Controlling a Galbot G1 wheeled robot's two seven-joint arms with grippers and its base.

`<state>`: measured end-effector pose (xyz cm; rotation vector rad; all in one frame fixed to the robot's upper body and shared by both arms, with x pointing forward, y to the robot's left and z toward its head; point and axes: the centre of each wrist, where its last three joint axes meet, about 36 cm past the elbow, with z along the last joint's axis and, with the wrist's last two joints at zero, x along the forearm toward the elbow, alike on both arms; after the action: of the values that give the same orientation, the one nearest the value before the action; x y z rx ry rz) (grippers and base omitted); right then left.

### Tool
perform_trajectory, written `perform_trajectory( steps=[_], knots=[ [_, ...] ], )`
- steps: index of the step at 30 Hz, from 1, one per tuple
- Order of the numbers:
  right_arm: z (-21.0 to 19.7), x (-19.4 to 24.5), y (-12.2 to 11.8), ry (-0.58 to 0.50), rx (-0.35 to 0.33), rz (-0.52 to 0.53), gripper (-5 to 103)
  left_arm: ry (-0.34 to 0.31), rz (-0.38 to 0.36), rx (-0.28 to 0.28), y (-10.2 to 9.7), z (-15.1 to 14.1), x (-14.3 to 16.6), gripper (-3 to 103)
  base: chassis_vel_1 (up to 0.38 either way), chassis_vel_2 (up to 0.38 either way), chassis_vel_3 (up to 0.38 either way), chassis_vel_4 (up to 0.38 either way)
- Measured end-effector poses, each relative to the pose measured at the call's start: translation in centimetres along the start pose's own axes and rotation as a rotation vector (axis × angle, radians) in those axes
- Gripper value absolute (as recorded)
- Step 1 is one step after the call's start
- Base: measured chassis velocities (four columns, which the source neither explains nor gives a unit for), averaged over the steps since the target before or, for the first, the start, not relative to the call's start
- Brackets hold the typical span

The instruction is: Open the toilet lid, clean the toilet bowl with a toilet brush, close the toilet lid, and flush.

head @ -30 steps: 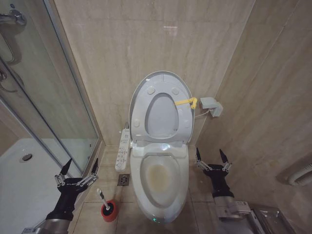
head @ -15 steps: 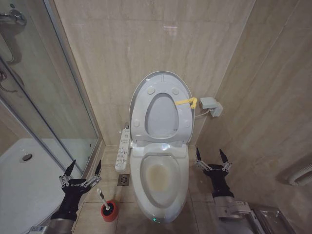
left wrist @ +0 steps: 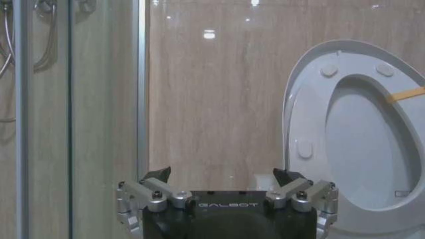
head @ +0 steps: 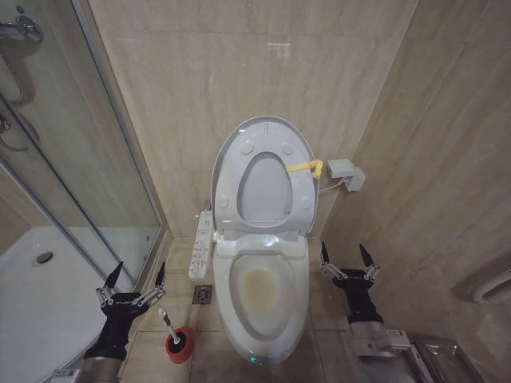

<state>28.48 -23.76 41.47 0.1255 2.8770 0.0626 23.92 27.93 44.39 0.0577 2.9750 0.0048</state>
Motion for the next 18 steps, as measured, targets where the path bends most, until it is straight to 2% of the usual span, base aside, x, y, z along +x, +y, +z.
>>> perform_trajectory(
  steps=[18],
  knots=[
    [0.0,0.0,0.0,0.0,0.0,0.0,100,0.005,0.002,-0.007,-0.16,0.14,0.05,100,0.0,0.0,0.0,0.0]
  ],
)
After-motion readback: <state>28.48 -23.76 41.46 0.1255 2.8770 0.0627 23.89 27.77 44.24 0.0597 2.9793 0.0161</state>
